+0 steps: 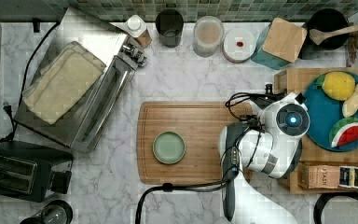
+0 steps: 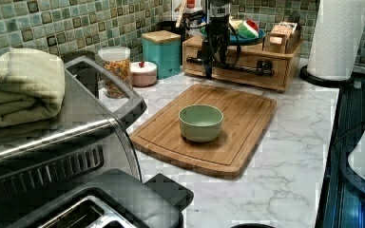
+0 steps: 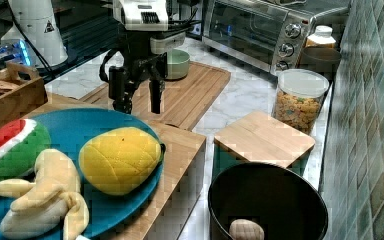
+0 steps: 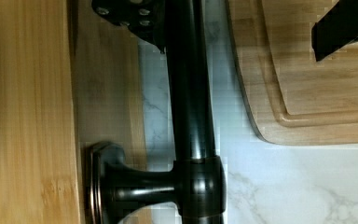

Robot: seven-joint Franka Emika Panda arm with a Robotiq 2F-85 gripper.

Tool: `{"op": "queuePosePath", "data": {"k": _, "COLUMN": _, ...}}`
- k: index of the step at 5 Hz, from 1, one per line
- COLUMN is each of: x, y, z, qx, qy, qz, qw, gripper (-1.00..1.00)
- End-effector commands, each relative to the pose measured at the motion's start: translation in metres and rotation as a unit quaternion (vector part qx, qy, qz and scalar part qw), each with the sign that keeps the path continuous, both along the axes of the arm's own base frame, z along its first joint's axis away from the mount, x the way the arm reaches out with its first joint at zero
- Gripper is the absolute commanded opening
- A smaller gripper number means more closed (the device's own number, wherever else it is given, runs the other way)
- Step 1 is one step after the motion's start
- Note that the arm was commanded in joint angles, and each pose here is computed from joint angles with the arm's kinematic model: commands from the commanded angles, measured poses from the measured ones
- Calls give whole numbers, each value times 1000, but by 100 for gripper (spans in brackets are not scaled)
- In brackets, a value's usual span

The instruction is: Open the drawer.

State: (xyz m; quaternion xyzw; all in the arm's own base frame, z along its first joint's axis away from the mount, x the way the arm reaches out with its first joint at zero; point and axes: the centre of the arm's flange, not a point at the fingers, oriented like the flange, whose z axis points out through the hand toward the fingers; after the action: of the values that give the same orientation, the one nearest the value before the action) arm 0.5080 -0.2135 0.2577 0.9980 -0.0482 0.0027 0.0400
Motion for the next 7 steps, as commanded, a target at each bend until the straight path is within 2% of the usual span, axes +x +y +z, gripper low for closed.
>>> {"op": "queuePosePath", "data": {"k": 1, "x": 8, "y": 157, "z": -33, "qx": 106, "qy": 46, "qz": 88, "qw": 989, "gripper": 100}}
{"op": "queuePosePath", "data": {"k": 2, "x": 4, "y": 208, "z": -37, "qx": 116, "qy": 39, "qz": 78, "qw": 989, "gripper": 100}}
{"op": "queuePosePath", "data": {"k": 3, "x": -3, "y": 247, "z": -34, "qx": 96, "qy": 20, "qz": 72, "qw": 993, "gripper": 100}}
{"op": "queuePosePath", "data": {"k": 4, "x": -3, "y": 275, "z": -29, "qx": 95, "qy": 31, "qz": 53, "qw": 994, "gripper": 100}}
{"op": "queuePosePath", "data": {"k": 5, "x": -11, "y": 301, "z": -12, "qx": 74, "qy": 40, "qz": 20, "qw": 996, "gripper": 100}}
{"op": "queuePosePath", "data": {"k": 7, "x": -6, "y": 309, "z": 17, "qx": 79, "qy": 69, "qz": -4, "qw": 995, "gripper": 100}}
